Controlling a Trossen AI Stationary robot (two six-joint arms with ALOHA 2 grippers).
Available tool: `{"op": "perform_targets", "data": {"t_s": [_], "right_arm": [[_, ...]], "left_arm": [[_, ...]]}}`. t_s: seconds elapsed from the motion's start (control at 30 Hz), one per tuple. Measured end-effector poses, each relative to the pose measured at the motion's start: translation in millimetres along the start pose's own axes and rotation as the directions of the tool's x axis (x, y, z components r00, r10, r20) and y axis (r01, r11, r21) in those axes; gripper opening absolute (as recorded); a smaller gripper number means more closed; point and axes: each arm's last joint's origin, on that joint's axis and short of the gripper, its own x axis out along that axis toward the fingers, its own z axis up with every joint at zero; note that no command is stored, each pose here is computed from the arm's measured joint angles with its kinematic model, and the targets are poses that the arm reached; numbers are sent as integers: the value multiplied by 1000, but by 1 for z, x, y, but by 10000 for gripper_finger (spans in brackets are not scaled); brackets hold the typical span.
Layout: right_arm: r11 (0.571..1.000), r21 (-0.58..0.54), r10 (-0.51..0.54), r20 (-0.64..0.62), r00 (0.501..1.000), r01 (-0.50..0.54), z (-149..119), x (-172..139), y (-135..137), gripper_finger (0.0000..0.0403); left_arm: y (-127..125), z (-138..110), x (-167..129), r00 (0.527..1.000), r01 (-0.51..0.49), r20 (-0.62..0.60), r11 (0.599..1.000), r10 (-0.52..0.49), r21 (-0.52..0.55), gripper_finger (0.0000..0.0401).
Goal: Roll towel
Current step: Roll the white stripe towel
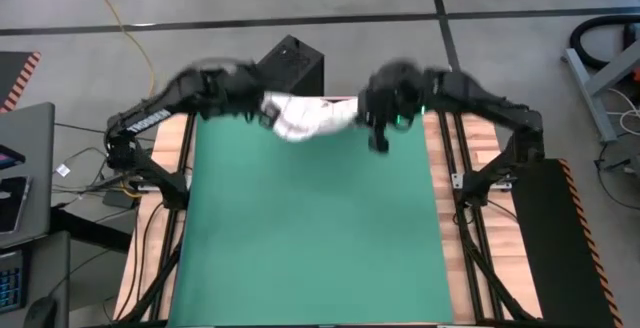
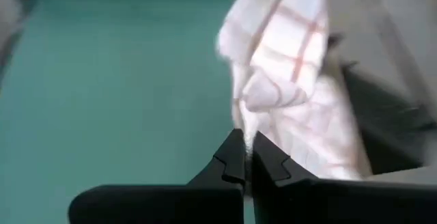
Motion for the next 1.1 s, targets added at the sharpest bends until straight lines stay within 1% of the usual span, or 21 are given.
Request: {"op": "perform_targets", "data": {"t_s": [0.07, 0.13, 0.27, 0.33, 0.4, 0.47, 0.53, 0.6, 0.67, 0.77, 0.93, 1.03, 1.1], "right_arm": [[999, -11, 32, -51, 998, -33, -6, 11, 25, 16], [999, -24, 33, -107, 994, -36, -15, 24, 47, 16], [998, 0, 55, -199, 979, -56, -38, 47, 84, 16], [997, 27, 71, -216, 974, -67, -48, 58, 97, 16], [996, 46, 88, -221, 971, -80, -57, 68, 109, 16], [993, 71, 106, -205, 973, -93, -64, 77, 118, 16], [990, 97, 119, -199, 973, -101, -71, 83, 125, 16], [988, 113, 126, -197, 972, -105, -78, 89, 131, 16], [988, 107, 130, -206, 970, -109, -86, 95, 135, 16], [987, 116, 131, -208, 969, -108, -95, 103, 137, 16], [987, 121, 131, -182, 975, -110, -103, 116, 138, 16], [989, 98, 127, -170, 977, -112, -105, 123, 137, 16], [989, 102, 125, -167, 978, -109, -107, 127, 136, 16]], "left_arm": [[-17, -19, 4, 999, -6, -52, 998, 9, 61, 0], [-34, -40, 12, 993, -4, -114, 994, 17, 113, 0], [-61, -80, 31, 984, -2, -173, 988, 29, 153, 0], [-71, -98, 42, 978, 12, -207, 989, 19, 145, 0], [-81, -116, 52, 967, 61, -254, 991, -29, 118, 0], [-91, -131, 59, 956, 110, -282, 991, -83, 81, 0], [-98, -143, 64, 947, 143, -299, 987, -117, 69, 1], [-103, -153, 67, 944, 164, -300, 984, -136, 73, 5], [-104, -161, 69, 946, 153, -301, 985, -122, 80, 14], [-104, -166, 70, 945, 137, -308, 987, -106, 80, 33], [-104, -166, 68, 933, 159, -337, 984, -125, 75, 78], [-105, -162, 65, 942, 159, -310, 984, -129, 75, 106], [-105, -160, 64, 948, 157, -294, 983, -124, 92, 120]]}}
